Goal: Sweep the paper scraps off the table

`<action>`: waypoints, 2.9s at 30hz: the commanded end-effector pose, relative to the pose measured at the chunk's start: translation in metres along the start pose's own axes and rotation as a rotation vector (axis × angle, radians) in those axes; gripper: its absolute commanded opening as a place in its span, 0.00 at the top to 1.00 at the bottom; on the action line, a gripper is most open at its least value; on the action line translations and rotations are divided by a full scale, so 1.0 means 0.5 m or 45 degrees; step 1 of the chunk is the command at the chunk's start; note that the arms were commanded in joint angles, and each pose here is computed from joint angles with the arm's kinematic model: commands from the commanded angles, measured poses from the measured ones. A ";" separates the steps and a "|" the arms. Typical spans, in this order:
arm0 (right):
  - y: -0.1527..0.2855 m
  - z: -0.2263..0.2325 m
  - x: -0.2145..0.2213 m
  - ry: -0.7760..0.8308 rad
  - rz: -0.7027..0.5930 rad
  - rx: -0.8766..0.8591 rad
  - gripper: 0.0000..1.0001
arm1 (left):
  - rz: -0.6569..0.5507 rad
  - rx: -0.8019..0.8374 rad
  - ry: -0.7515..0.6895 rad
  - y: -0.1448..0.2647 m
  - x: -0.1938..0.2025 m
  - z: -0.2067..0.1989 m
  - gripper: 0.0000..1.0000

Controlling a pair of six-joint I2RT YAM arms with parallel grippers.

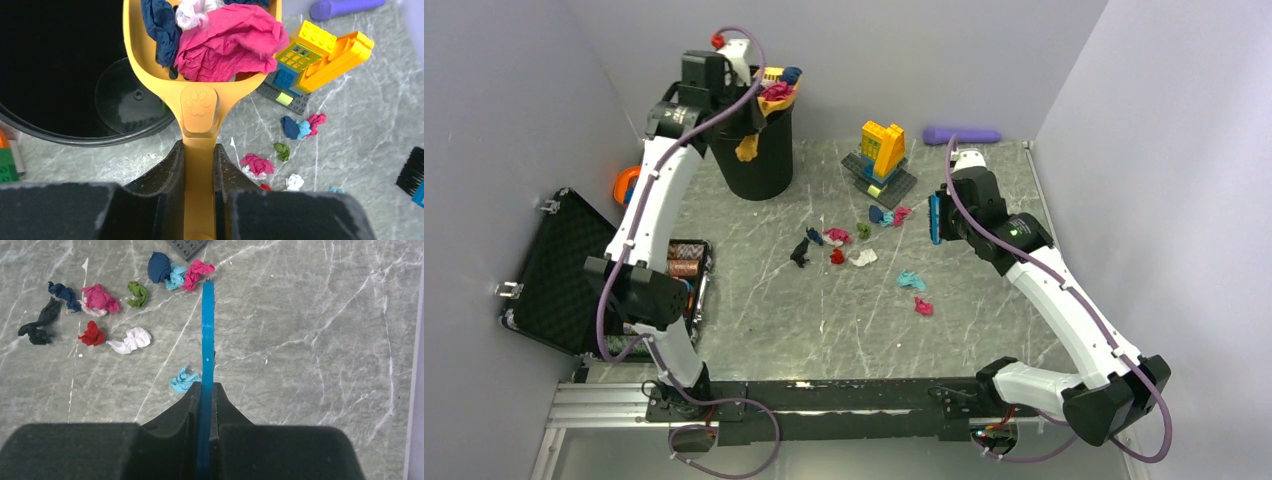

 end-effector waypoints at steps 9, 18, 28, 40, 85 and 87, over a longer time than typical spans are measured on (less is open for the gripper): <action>0.017 0.002 -0.030 -0.034 -0.073 -0.030 1.00 | 0.125 0.508 0.739 -0.023 -0.002 0.137 1.00; 0.017 0.002 -0.025 -0.039 -0.068 -0.037 1.00 | 0.096 0.890 1.090 0.002 0.005 0.164 1.00; 0.022 0.001 -0.026 -0.045 -0.069 -0.041 1.00 | 0.075 1.101 1.290 0.009 -0.008 0.163 1.00; 0.019 0.009 -0.024 -0.052 -0.064 -0.094 1.00 | 0.024 1.133 1.361 0.004 0.000 0.173 1.00; -0.402 0.305 0.035 -1.025 0.597 -0.302 1.00 | -0.132 -0.322 0.536 0.336 0.351 0.153 1.00; -0.389 0.245 0.049 -1.009 0.604 -0.150 1.00 | -0.135 -0.329 0.536 0.335 0.356 0.155 1.00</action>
Point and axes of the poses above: each gripper's point midway between its finger pads, its own y axis back along the fingers, its own z axis along the line the jaws close on, x = y × z, the point moved 10 cm from there along y, back along the fingers, and after that the axes turned 5 degrees about y, right-handed, at the moved point
